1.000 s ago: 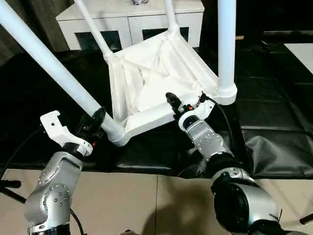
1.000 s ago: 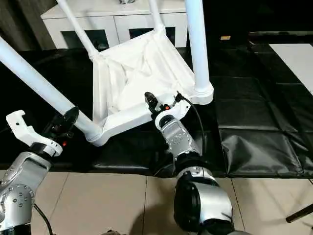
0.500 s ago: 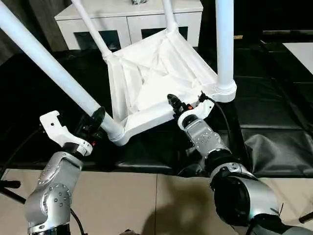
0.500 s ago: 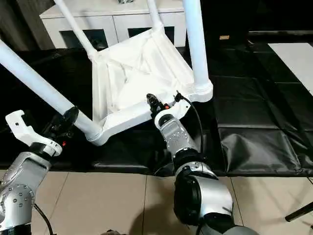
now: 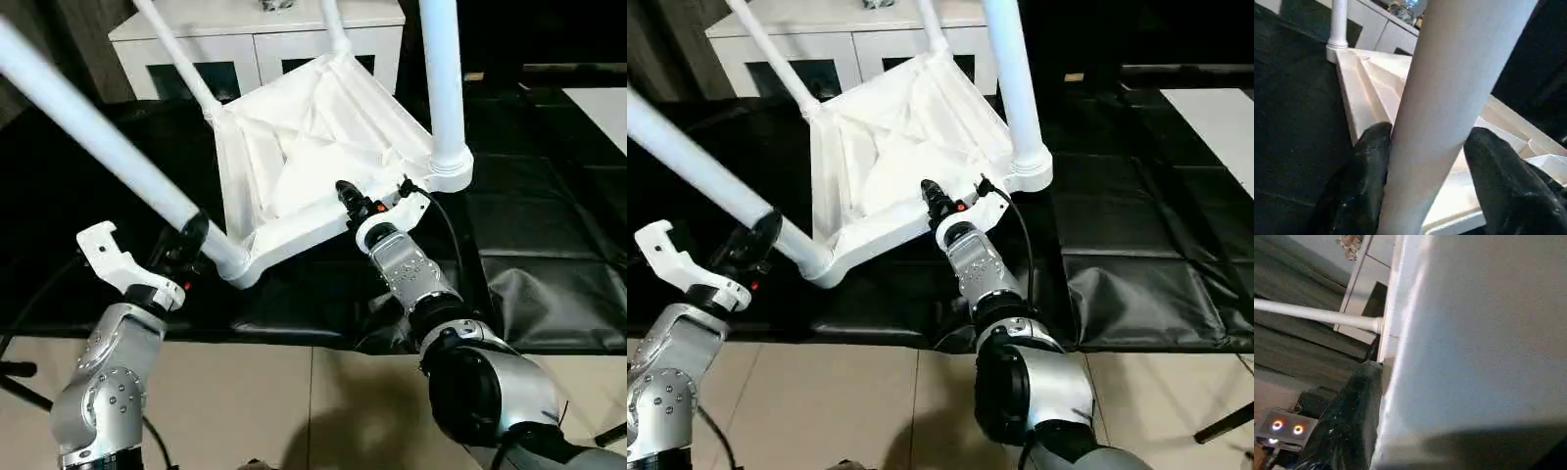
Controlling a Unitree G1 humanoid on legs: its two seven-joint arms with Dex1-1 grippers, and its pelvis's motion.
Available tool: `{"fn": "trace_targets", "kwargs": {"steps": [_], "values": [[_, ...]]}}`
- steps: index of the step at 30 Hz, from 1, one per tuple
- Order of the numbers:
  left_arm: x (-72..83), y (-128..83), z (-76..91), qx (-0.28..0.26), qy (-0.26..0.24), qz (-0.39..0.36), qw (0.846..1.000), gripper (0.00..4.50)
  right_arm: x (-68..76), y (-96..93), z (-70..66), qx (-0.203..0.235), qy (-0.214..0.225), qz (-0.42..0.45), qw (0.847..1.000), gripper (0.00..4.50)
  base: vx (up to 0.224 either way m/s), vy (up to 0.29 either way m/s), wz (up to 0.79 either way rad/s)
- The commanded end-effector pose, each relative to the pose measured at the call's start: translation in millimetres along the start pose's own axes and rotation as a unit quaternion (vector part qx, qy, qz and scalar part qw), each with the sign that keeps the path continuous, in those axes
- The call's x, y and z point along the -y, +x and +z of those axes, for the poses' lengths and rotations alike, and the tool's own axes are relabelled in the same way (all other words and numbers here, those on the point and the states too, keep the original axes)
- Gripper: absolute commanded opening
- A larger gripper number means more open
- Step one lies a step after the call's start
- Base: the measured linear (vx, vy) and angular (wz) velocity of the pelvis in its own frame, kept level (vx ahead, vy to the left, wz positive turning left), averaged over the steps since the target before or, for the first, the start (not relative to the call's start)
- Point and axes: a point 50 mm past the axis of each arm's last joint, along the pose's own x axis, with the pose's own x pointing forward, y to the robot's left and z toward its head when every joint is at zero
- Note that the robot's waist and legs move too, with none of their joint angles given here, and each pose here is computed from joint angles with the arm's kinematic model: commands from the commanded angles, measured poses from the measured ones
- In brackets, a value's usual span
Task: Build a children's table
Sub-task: Flip table
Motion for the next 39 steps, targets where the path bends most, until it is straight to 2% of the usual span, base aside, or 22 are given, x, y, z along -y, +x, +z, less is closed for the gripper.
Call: {"fn": "trace_targets", "kwargs": {"steps": [1,2,4,7,9,12,14,17,19,21,23,26,28,29,31,32,35,36,39], "values": [[-2.7,-1.8,5.3,0.013,0.006,0.009,1.000,2.91,0.9,-0.6,13.4,0.016,-0.079,-0.018,0.997,2.26,0.000,0.000,0.00],[-2.7,-1.8,5.3,0.013,0.006,0.009,1.000,3.00,0.9,-0.6,13.4,0.016,-0.079,-0.018,0.997,2.25,0.000,0.000,0.00],[-11.7,-5.2,12.1,0.035,0.018,0.038,0.999,3.12,4.0,-5.7,29.4,0.052,-0.120,-0.021,0.991,2.23,0.000,0.000,0.00],[-15.2,-6.4,15.6,0.046,0.027,0.050,0.997,3.37,5.1,-8.5,36.3,0.067,-0.133,-0.025,0.989,2.22,0.000,0.000,0.00],[-25.1,-10.1,26.6,0.081,0.035,0.077,0.993,3.45,5.7,-14.9,50.4,0.087,-0.181,-0.024,0.979,2.22,0.000,0.000,0.00],[-31.4,-13.5,32.7,0.099,0.039,0.092,0.990,3.59,4.1,-19.4,60.2,0.098,-0.215,-0.019,0.972,2.17,0.000,0.000,0.00],[-39.0,-18.2,38.5,0.114,0.047,0.114,0.986,3.59,3.0,-25.3,72.2,0.115,-0.255,-0.023,0.960,2.17,0.000,0.000,0.00],[-44.5,-22.2,42.9,0.124,0.055,0.131,0.982,3.59,6.4,-32.4,87.1,0.141,-0.271,-0.044,0.951,2.17,0.000,0.000,0.00],[-46.0,-23.1,43.7,0.127,0.055,0.136,0.981,3.59,7.7,-34.3,89.8,0.145,-0.272,-0.050,0.950,2.17,0.000,0.000,0.00],[-55.7,-27.6,50.2,0.146,0.063,0.161,0.974,3.59,13.8,-41.9,99.1,0.152,-0.287,-0.074,0.943,2.17,0.000,0.000,0.00],[-58.5,-28.9,52.6,0.150,0.069,0.168,0.972,3.59,14.9,-43.5,100.9,0.151,-0.293,-0.079,0.941,2.17,0.000,0.000,0.00],[-64.4,-29.3,61.7,0.151,0.106,0.180,0.966,3.59,11.2,-47.0,103.3,0.145,-0.335,-0.078,0.928,2.17,0.000,0.000,0.00],[-63.3,-27.1,69.7,0.151,0.139,0.172,0.964,3.59,8.2,-47.9,102.6,0.135,-0.385,-0.072,0.910,2.17,0.000,0.000,0.00],[-63.3,-27.1,69.7,0.151,0.139,0.172,0.964,3.59,8.2,-47.9,102.6,0.135,-0.385,-0.072,0.910,2.17,0.000,0.000,0.00],[-58.7,-23.7,74.8,0.148,0.159,0.156,0.964,3.59,5.9,-48.8,103.5,0.135,-0.420,-0.074,0.895,2.17,0.000,0.000,0.00],[-53.4,-20.0,77.5,0.136,0.185,0.136,0.964,3.59,2.6,-49.4,104.9,0.135,-0.431,-0.075,0.889,2.17,0.000,0.000,0.00],[-39.4,-12.1,76.5,0.070,0.263,0.070,0.960,3.59,-5.4,-48.9,108.1,0.143,-0.458,-0.080,0.874,2.16,0.000,0.000,0.00],[-33.1,-9.8,73.5,0.038,0.294,0.039,0.954,3.59,-7.0,-48.8,109.7,0.148,-0.466,-0.090,0.868,2.14,0.000,0.000,0.00],[-19.1,-5.7,69.2,-0.010,0.352,-0.013,0.936,3.59,-8.4,-48.5,109.3,0.157,-0.473,-0.114,0.859,2.09,0.000,0.000,0.00]]}}
